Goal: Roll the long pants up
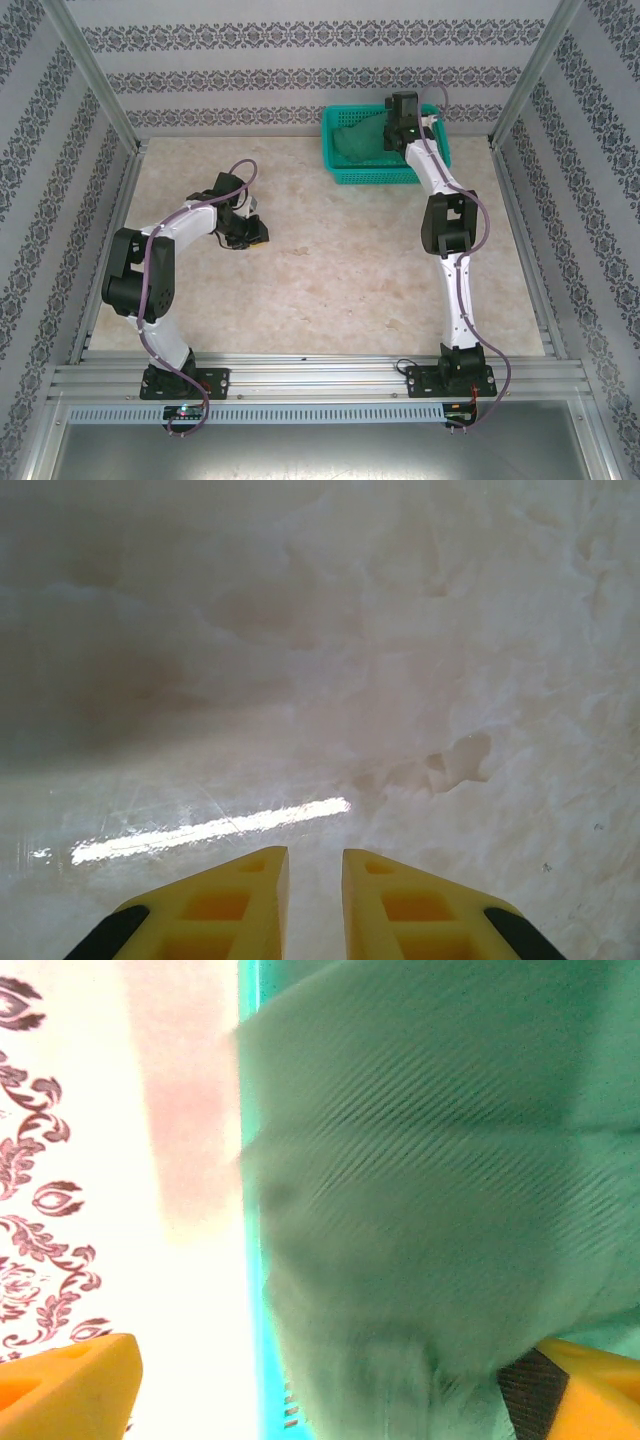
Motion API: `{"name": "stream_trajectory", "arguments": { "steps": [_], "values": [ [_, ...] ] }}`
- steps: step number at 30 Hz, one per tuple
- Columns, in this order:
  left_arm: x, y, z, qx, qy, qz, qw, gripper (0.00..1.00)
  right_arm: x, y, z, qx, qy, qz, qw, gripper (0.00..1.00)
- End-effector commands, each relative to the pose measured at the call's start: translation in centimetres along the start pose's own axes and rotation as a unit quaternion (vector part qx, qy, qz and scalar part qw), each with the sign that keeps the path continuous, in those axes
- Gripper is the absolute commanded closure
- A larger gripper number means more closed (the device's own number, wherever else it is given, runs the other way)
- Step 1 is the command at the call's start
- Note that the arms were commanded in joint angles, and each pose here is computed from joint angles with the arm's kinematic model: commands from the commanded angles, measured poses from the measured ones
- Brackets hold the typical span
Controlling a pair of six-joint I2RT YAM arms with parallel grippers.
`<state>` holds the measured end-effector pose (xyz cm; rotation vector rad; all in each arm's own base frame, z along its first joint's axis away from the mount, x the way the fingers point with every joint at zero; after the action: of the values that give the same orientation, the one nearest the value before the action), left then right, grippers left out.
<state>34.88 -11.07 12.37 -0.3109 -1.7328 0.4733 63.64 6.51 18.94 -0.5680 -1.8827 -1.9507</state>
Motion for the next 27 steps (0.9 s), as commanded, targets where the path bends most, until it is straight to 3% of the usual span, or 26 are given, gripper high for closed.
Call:
{"name": "stream_trajectory", "arguments": {
  "steps": [1, 4, 7, 9, 11, 14, 18, 20, 23, 25, 27],
  "values": [
    [0.2, -0.4, -0.9, -0.005, -0.013, 0.007, 1.000, 0.80, 5.4, 4.0, -0.2, -0.008, -0.004, -0.021, 1.000, 0.07],
    [0.6, -0.6, -1.0, -0.006, -0.025, 0.010, 1.000, 0.83, 8.7, 5.3, 0.1, 0.015, 0.007, -0.039, 0.999, 0.08],
    [2.5, -0.7, -1.4, -0.020, -0.075, -0.015, 0.997, 0.86, 13.8, 7.9, 2.1, 0.137, 0.035, -0.065, 0.988, 0.08],
    [4.8, -0.6, -1.7, -0.042, -0.130, -0.054, 0.989, 0.85, 17.7, 9.2, 4.6, 0.297, 0.061, -0.073, 0.950, 0.06],
    [7.2, -0.5, -1.7, -0.059, -0.188, -0.093, 0.976, 0.82, 20.8, 9.0, 7.1, 0.446, 0.076, -0.075, 0.889, 0.05],
    [11.2, 0.0, -1.4, -0.060, -0.291, -0.149, 0.943, 0.71, 23.5, 5.5, 9.0, 0.580, 0.091, -0.048, 0.808, 0.03],
    [15.2, 1.7, -0.5, -0.007, -0.416, -0.227, 0.880, 0.64, 25.4, -0.4, 9.0, 0.648, 0.108, -0.024, 0.754, 0.02],
    [15.6, 2.6, 0.0, -0.012, -0.457, -0.247, 0.854, 0.51, 26.2, -2.9, 8.7, 0.678, 0.096, -0.014, 0.728, 0.02],
    [14.8, 3.8, 1.1, -0.052, -0.481, -0.274, 0.831, 0.51, 27.2, -6.2, 8.7, 0.745, 0.072, -0.020, 0.663, 0.03],
    [14.1, 4.3, 2.0, -0.096, -0.480, -0.280, 0.826, 0.51, 28.0, -8.1, 8.9, 0.783, 0.054, -0.051, 0.617, 0.02],
    [13.7, 5.1, 3.3, -0.107, -0.504, -0.286, 0.808, 0.43, 28.6, -10.0, 8.7, 0.798, 0.039, -0.075, 0.597, 0.02]
  ]
}}
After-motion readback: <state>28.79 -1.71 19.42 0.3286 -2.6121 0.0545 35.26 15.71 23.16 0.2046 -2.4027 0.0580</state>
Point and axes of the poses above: each hand's point on the last joint's axis, 136 mm out from that joint toward the fingers, its own x axis back along the fingers, its own y axis along the line the jaws close on, z = x × y, the point moved 7 cm from there along x, back along the fingers, and after that the axes turned 4 degrees about -x, right-handed, at the moved point
